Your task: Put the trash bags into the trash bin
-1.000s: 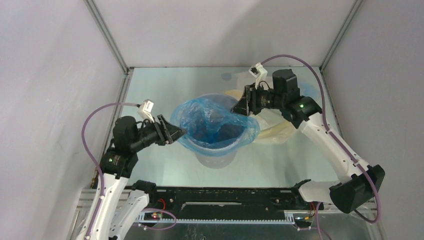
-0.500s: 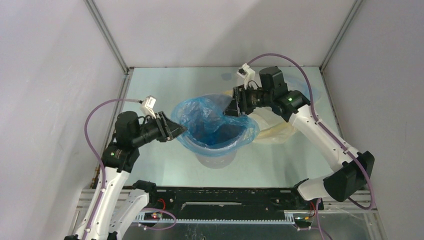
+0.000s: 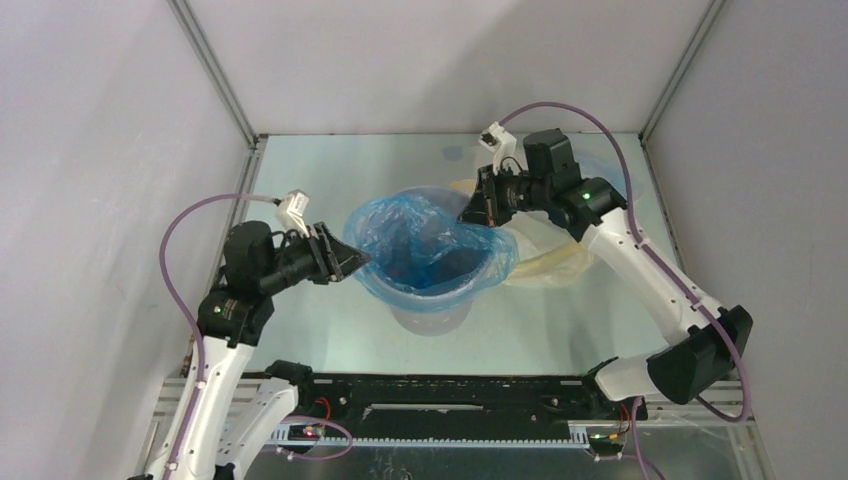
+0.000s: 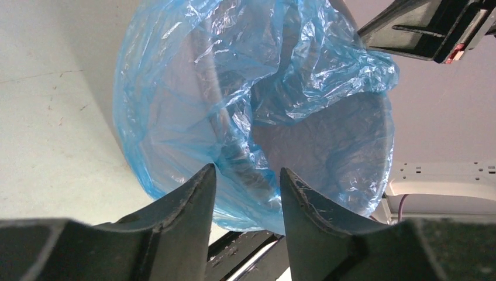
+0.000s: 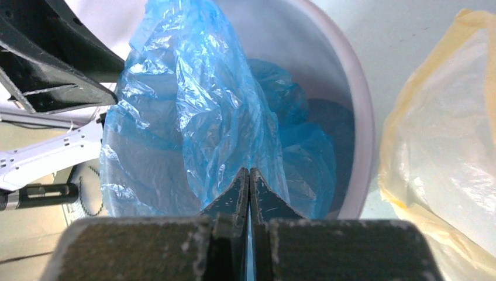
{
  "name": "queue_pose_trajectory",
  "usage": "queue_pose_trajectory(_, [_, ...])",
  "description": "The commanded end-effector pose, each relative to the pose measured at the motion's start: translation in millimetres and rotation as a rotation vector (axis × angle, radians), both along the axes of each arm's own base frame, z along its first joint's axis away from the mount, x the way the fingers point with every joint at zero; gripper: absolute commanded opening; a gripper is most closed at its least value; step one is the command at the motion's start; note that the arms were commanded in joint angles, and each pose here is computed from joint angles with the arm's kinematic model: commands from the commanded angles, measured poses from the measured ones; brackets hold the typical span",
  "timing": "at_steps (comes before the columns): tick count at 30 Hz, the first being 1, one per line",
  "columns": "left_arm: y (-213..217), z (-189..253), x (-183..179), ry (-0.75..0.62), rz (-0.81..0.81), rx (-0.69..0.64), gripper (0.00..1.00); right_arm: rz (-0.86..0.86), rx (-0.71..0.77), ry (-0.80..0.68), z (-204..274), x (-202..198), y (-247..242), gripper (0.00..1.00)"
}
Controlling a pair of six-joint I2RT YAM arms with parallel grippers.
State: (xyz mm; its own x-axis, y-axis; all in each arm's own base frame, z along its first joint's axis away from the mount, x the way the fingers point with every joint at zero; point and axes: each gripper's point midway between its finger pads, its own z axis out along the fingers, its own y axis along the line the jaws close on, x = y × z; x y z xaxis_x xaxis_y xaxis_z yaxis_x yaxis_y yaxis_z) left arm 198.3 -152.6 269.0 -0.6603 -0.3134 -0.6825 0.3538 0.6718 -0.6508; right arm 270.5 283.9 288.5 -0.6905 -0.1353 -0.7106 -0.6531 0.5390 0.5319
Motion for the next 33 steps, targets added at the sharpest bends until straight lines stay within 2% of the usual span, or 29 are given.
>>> queue_pose_trajectory(1, [10.8,15.0,-1.3,-0.061,0.025,0.071,0.52,-0.077,0.071,-0.155,55.8,10.7,-15.2,0.0])
queue_pose_trajectory(7, [13.4,28.0,2.1,-0.081,0.031,0.093,0.61,-0.11,0.086,-0.182,64.9,20.1,-21.1,0.0])
queue_pose_trajectory(11, [19.7,41.5,16.0,-0.125,0.067,0.129,0.6,-0.113,0.096,-0.195,72.5,22.0,-21.9,0.0])
queue_pose_trajectory(13, [25.5,49.1,26.8,-0.151,0.09,0.16,0.57,-0.112,0.086,-0.181,72.7,20.4,-24.3,0.09])
queue_pose_trajectory(16, [32.2,60.2,43.0,-0.199,0.106,0.215,0.53,-0.133,0.062,-0.161,71.1,15.5,-35.0,0.15])
queue_pose_trajectory(21, [18.0,79.2,64.0,-0.325,-0.012,0.248,0.54,-0.171,0.03,-0.217,72.1,-0.7,-57.5,0.4])
queue_pose_trajectory(26, [-0.5,86.9,75.3,-0.398,-0.167,0.256,0.57,-0.183,0.013,-0.221,59.1,-13.2,-74.4,0.47])
queue_pose_trajectory(33, [-5.4,76.0,94.8,-0.35,-0.192,0.259,0.61,-0.2,0.022,-0.202,39.4,-28.4,-86.2,0.51])
